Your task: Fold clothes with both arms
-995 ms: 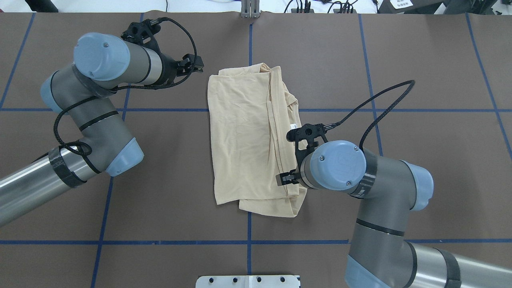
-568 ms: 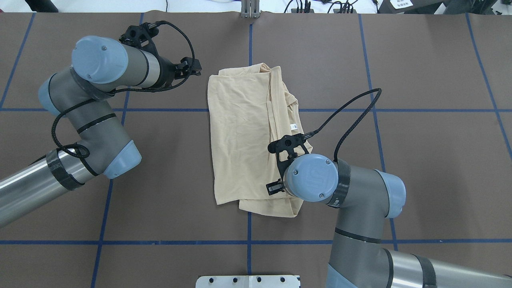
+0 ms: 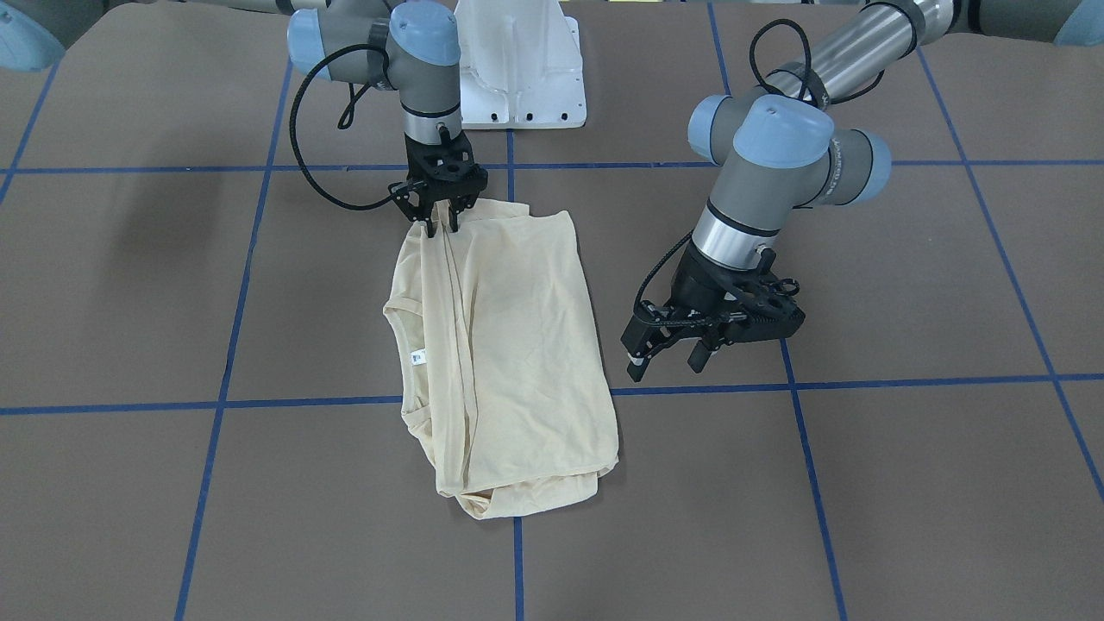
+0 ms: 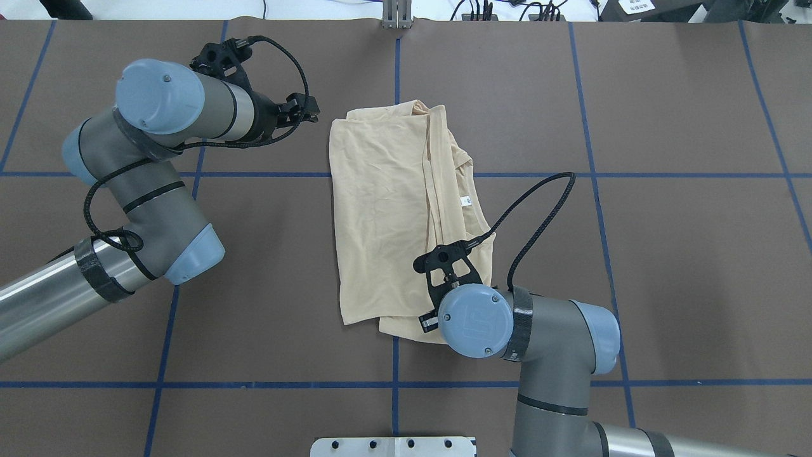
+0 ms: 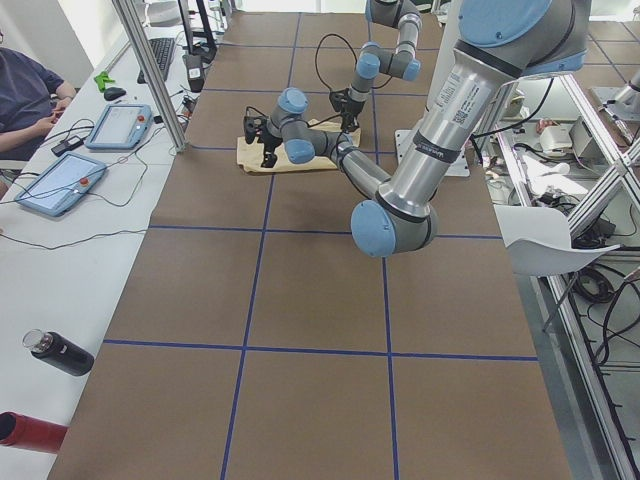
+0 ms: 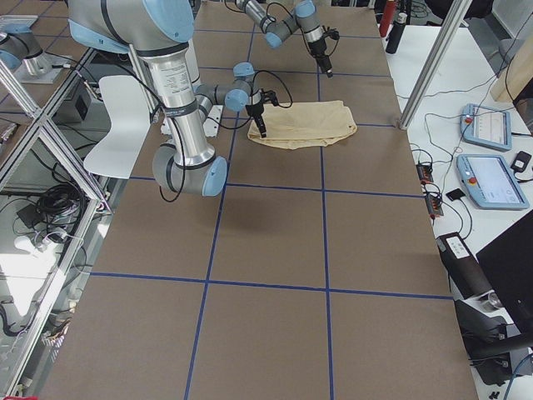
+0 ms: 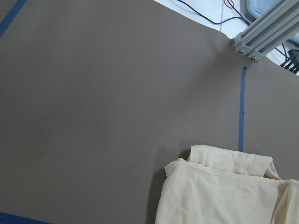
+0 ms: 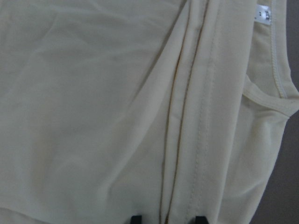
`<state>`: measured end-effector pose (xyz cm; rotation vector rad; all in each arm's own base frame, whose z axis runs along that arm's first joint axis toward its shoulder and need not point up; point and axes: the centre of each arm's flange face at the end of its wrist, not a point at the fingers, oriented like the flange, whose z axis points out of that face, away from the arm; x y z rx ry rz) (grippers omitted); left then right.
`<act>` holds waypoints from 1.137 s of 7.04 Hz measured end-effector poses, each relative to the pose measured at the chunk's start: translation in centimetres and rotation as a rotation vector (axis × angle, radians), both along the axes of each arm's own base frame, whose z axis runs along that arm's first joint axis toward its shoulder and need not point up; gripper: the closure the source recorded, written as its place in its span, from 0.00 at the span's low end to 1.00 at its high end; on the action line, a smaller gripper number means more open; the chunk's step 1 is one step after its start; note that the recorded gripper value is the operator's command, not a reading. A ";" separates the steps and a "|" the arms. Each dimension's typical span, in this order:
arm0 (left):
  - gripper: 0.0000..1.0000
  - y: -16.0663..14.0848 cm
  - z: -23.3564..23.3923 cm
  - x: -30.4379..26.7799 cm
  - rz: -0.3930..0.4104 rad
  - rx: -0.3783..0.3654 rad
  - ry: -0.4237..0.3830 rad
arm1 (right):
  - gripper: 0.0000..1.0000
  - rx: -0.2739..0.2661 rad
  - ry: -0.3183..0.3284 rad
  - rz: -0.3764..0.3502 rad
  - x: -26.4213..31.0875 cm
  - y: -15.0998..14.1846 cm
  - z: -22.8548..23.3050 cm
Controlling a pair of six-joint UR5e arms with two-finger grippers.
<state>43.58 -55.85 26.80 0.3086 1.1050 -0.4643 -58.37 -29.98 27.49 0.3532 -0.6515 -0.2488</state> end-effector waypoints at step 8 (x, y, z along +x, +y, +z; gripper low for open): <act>0.00 0.2 -0.2 0.2 0.002 0.004 0.006 | 1.00 -0.037 -0.025 -0.023 5.1 -0.1 1.3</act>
